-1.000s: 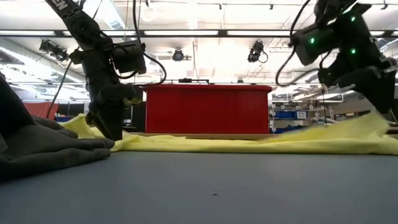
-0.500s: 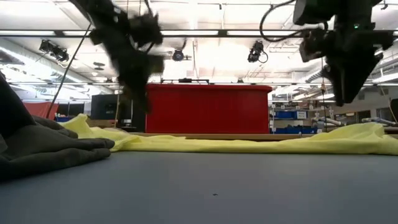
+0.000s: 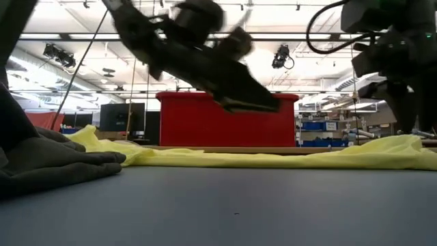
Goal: Fold laundry
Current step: Fold the yellow shirt
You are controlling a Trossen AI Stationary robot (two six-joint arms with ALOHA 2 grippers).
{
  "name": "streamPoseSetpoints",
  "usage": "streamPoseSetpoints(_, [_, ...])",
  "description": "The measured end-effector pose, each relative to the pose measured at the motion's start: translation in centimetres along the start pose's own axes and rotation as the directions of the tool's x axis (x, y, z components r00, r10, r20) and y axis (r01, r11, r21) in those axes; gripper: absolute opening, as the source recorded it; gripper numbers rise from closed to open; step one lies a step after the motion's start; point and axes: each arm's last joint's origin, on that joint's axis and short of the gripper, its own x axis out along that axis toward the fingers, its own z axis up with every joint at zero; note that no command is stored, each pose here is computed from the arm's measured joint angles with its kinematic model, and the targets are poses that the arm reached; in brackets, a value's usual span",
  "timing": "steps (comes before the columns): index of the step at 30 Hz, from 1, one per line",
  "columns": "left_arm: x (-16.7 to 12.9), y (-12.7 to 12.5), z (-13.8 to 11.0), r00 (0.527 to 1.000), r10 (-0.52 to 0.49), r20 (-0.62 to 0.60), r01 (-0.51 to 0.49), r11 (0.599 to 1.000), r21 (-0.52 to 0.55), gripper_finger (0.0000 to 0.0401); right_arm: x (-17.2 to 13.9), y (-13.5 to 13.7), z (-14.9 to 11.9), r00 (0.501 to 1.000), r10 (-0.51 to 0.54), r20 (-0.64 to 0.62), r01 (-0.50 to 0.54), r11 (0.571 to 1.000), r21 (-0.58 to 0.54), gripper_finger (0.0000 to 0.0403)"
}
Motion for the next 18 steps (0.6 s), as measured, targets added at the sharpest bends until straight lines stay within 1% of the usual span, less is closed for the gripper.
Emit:
streamPoseSetpoints(2, [2.1,0.1,-0.3,1.0,0.015,-0.021,-0.015,1.0,-0.001,0.0153,0.1,0.2,0.1,1.0,0.021,0.002,-0.021,1.0,-0.013,0.0142])
streamPoseSetpoints(3, [3.1,0.2,-0.5,0.998,0.044,-0.034,-0.044,0.999,-0.002,0.016,0.2,0.2,0.1,1.0,0.021,-0.006,-0.021,1.0,-0.015,0.0142])
streamPoseSetpoints(5, [4.5,0.5,-0.9,0.989,0.112,-0.098,-0.115,0.993,-0.026,0.0172,0.4,0.2,0.2,1.0,0.018,-0.026,-0.018,1.0,-0.012,0.0142])
streamPoseSetpoints(7, [5.4,1.0,-1.1,0.976,0.152,-0.158,-0.163,0.985,-0.059,0.0178,0.8,0.1,0.3,0.999,-0.006,-0.05,0.006,1.0,-0.001,0.0142])
streamPoseSetpoints(10, [6.0,1.5,-1.3,0.958,0.158,-0.238,-0.18,0.981,-0.074,0.0177,1.5,-0.1,0.6,0.995,-0.047,-0.084,0.049,0.999,0.022,0.0142])
streamPoseSetpoints(12, [6.2,1.6,-1.5,0.954,0.159,-0.256,-0.182,0.981,-0.068,0.0167,2.0,-0.3,0.8,0.992,-0.065,-0.11,0.069,0.997,0.035,0.0143])
streamPoseSetpoints(14, [6.2,1.5,-1.7,0.95,0.158,-0.271,-0.182,0.981,-0.067,0.0148,2.6,-0.4,1.1,0.988,-0.078,-0.13,0.085,0.995,0.047,0.0143])
streamPoseSetpoints(16, [6.1,1.5,-1.8,0.947,0.156,-0.282,-0.182,0.981,-0.066,0.012,3.2,-0.5,1.4,0.985,-0.1,-0.142,0.109,0.992,0.055,0.0142])
streamPoseSetpoints(18, [6.1,1.5,-1.8,0.945,0.154,-0.288,-0.18,0.981,-0.067,0.0083,3.8,-0.7,1.7,0.978,-0.127,-0.164,0.14,0.987,0.074,0.0141])
